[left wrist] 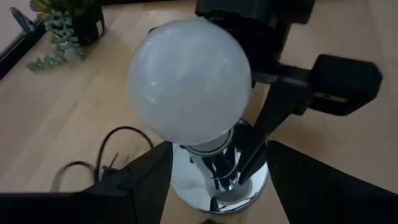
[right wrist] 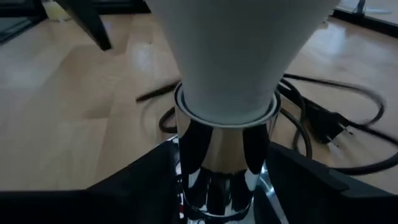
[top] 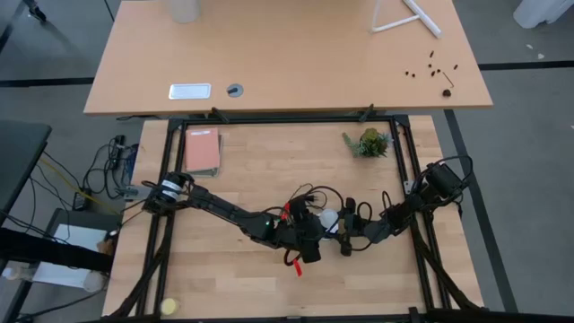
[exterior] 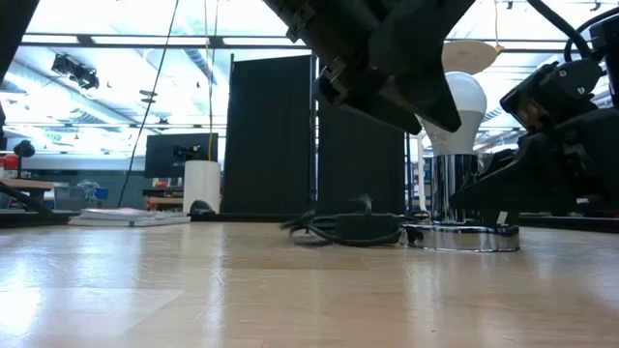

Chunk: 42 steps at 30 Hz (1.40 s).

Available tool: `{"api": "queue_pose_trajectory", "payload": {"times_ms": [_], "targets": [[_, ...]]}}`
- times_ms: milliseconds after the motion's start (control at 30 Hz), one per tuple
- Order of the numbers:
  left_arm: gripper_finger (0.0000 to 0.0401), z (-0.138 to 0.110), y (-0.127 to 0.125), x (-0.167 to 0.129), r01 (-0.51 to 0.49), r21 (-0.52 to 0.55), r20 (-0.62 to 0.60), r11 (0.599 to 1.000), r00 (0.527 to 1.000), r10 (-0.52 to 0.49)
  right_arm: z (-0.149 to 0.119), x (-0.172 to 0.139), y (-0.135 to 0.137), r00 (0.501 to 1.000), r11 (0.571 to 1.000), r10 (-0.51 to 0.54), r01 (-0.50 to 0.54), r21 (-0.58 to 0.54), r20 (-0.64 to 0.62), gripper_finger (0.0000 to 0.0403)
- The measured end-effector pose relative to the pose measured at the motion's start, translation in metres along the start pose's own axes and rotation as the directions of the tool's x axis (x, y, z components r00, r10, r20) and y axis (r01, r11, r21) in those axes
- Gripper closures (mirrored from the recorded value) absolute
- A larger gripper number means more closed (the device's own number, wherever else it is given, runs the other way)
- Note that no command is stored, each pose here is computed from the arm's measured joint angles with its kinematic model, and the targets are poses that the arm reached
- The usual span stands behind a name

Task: Screw lightbulb
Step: Insert the white lightbulb into the silver lamp

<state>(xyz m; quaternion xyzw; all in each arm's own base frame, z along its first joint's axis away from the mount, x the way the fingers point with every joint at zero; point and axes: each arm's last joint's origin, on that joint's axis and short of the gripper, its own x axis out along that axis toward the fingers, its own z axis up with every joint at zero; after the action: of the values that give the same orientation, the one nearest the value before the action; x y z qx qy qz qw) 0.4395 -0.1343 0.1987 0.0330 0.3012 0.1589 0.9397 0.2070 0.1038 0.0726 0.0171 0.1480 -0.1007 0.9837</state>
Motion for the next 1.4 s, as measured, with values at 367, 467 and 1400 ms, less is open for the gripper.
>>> {"api": "queue_pose_trajectory", "payload": {"times_ms": [367, 467, 1400], "targets": [[0.0139, -0.005, 0.002, 0.0, -0.029, 0.001, -0.038, 1.0, 0.999, 0.029, 0.0, 0.0, 0.0, 1.0, 1.0, 0.001, -0.001, -0.013, -0.002, 0.0217], [0.0139, -0.007, 0.003, 0.0, -0.035, 0.018, -0.061, 0.999, 0.998, 0.036, 0.0, 0.0, 0.0, 1.0, 1.0, 0.001, -0.001, -0.014, -0.003, 0.0215], [0.0135, 0.074, 0.04, -0.037, 0.157, 0.234, -0.25, 0.959, 0.963, -0.096, -0.002, 0.001, -0.002, 1.0, 0.999, -0.009, 0.009, -0.032, -0.018, 0.0218]]}}
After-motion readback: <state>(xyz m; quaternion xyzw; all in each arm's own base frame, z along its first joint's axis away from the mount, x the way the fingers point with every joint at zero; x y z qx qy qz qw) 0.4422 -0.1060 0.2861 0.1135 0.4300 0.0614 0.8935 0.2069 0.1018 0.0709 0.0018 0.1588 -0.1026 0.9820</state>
